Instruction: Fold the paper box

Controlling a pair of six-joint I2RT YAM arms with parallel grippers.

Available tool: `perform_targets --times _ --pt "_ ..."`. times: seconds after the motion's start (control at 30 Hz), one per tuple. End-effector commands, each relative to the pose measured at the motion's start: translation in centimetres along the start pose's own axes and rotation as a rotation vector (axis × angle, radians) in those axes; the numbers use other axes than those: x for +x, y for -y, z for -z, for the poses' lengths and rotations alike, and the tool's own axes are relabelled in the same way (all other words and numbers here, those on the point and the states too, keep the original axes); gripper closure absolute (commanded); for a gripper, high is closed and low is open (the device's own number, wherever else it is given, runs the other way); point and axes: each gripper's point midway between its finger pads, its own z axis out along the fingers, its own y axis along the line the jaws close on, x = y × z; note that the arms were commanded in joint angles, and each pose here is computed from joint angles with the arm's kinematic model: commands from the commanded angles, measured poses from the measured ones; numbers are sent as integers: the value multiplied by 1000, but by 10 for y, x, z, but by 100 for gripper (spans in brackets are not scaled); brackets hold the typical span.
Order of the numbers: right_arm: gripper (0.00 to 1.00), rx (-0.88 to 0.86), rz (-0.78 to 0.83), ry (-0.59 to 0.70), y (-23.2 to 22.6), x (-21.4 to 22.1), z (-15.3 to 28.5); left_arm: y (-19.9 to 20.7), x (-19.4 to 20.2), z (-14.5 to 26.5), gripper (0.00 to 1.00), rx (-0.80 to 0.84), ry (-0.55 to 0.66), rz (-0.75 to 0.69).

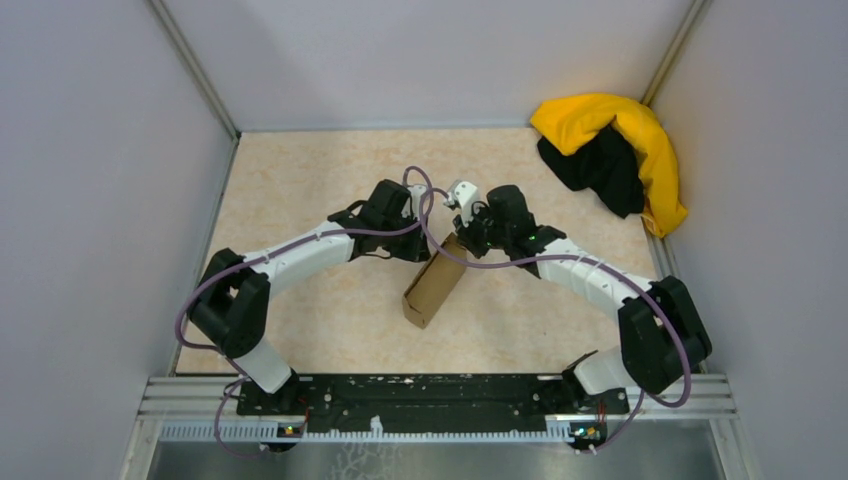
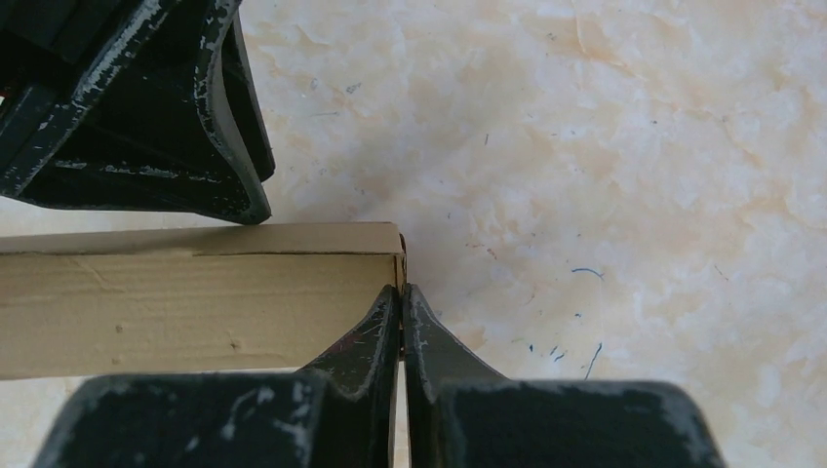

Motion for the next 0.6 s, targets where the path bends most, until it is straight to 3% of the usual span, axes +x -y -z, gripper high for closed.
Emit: perform_targets --times 0.0,0.33,0.57 --pt "100 27 8 82 8 -25 3 1 -10 1 68 3 21 -16" --pt "100 117 16 58 0 -13 11 -21 -12 20 67 -95 54 8" --pt "100 216 -44 38 0 5 21 -52 -28 64 59 -223 204 83"
